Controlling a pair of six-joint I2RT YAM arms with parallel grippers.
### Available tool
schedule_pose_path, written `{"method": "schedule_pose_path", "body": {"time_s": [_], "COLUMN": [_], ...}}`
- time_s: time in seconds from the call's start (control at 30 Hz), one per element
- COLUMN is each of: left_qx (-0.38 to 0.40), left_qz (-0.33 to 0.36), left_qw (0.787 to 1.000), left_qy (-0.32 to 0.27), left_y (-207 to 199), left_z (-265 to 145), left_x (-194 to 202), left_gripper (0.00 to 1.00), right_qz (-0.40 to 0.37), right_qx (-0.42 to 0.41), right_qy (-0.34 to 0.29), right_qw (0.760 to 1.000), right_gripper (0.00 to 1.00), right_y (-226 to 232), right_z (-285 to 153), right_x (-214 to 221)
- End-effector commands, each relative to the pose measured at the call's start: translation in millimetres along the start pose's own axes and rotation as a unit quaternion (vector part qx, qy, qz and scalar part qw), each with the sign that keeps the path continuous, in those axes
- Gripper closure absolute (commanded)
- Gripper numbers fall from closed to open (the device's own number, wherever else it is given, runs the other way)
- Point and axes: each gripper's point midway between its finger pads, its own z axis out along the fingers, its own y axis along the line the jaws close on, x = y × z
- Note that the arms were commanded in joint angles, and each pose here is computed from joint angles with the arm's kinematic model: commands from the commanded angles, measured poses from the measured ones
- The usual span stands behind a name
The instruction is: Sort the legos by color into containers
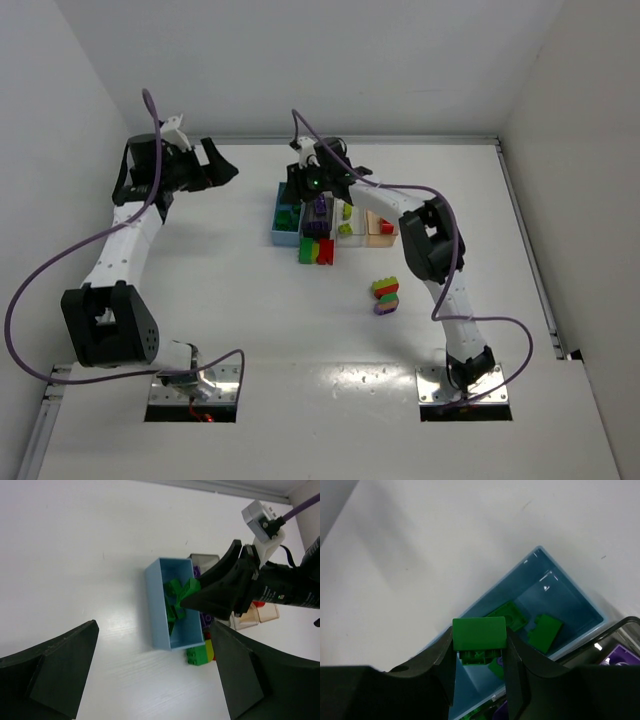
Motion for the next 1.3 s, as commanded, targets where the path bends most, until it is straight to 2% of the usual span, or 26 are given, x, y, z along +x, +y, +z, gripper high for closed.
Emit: {"method": "schedule_pose_path", "body": {"time_s": [0.0, 0.13, 0.2, 0.27, 0.37, 0.43, 0.57, 0.7, 0.8, 0.87, 0.93, 0.97, 1.07, 1.1, 1.17, 1.2, 1.23, 1.27], "left_qx": [0.001, -0.011, -0.004, 0.01, 0.023, 0.023, 0.037, 0.072, 0.103, 0.129, 0.15, 0.158, 0.173, 0.174, 0.177, 0.173, 0.178, 0.191], "left_qz": [-0.007, -0.008, -0.008, -0.007, 0.004, 0.009, 0.017, 0.07, 0.089, 0.099, 0.093, 0.094, 0.122, 0.132, 0.151, 0.155, 0.162, 0.165], "left_qw": [1.0, 1.0, 1.0, 1.0, 1.0, 1.0, 0.999, 0.995, 0.991, 0.987, 0.984, 0.983, 0.977, 0.976, 0.973, 0.973, 0.97, 0.967], "left_qy": [-0.001, -0.002, 0.0, 0.003, -0.004, -0.004, 0.005, 0.001, -0.006, -0.014, 0.004, 0.007, 0.015, 0.012, 0.008, 0.008, 0.009, 0.02], "left_y": [-3.2, 3.2, 1.9, -1.4, -5.6, -5.2, -11.0, -36.9, -52.6, -63.2, -73.2, -77.8, -90.9, -94.7, -102.0, -101.2, -105.2, -110.3], "left_z": [-9.4, -8.7, -7.8, -6.7, -7.7, -7.7, -11.7, -18.9, -23.8, -29.3, -27.1, -27.2, -31.3, -33.7, -36.7, -38.7, -38.3, -38.3], "left_x": [0.2, 6.2, 9.1, 12.5, 11.2, 11.2, 15.1, 16.7, 25.1, 23.8, 38.9, 41.0, 48.8, 46.3, 47.2, 47.1, 49.2, 58.2], "left_gripper": [0.0, 0.0, 0.0, 0.0, 0.0, 0.0, 0.0, 0.0, 0.0, 0.0, 0.0, 0.0, 0.02, 0.02, 0.02, 0.02, 0.02, 0.02], "right_qz": [-0.026, -0.028, -0.029, -0.034, -0.038, -0.045, -0.047, -0.058, -0.086, -0.109, -0.116, -0.12, -0.11, -0.114, -0.167, -0.173, -0.229, -0.251], "right_qx": [0.024, 0.041, 0.047, 0.052, 0.059, 0.056, 0.059, 0.043, 0.023, 0.017, 0.02, 0.017, 0.069, 0.084, 0.109, 0.114, 0.123, 0.123], "right_qy": [-0.039, -0.039, -0.031, -0.032, -0.028, -0.026, -0.031, -0.048, -0.083, -0.118, -0.108, -0.12, -0.076, -0.052, -0.039, -0.004, -0.018, -0.005], "right_qw": [0.999, 0.998, 0.998, 0.998, 0.997, 0.997, 0.997, 0.996, 0.993, 0.987, 0.987, 0.985, 0.989, 0.989, 0.979, 0.978, 0.965, 0.96], "right_gripper": [0.95, 0.93, 0.88, 0.77, 0.53, 0.44, 0.35, 0.33, 0.33, 0.33, 0.33, 0.33, 0.33, 0.34, 0.35, 0.35, 0.35, 0.35], "right_y": [2.7, -5.8, -10.4, -12.4, -14.6, -9.7, -9.0, 11.8, 49.0, 71.7, 77.5, 87.3, 53.9, 50.1, 34.5, 24.3, 32.0, 34.2], "right_z": [-1.1, 1.3, 3.6, 3.5, 2.2, 4.3, 1.5, -11.5, -36.6, -68.6, -84.5, -107.4, -140.6, -163.1, -194.9, -203.7, -238.2, -248.9], "right_x": [-32.5, -29.5, -23.4, -23.7, -23.7, -22.3, -27.1, -45.8, -81.7, -114.5, -110.6, -121.0, -88.9, -64.2, -43.1, -1.7, -5.2, 9.3]}}
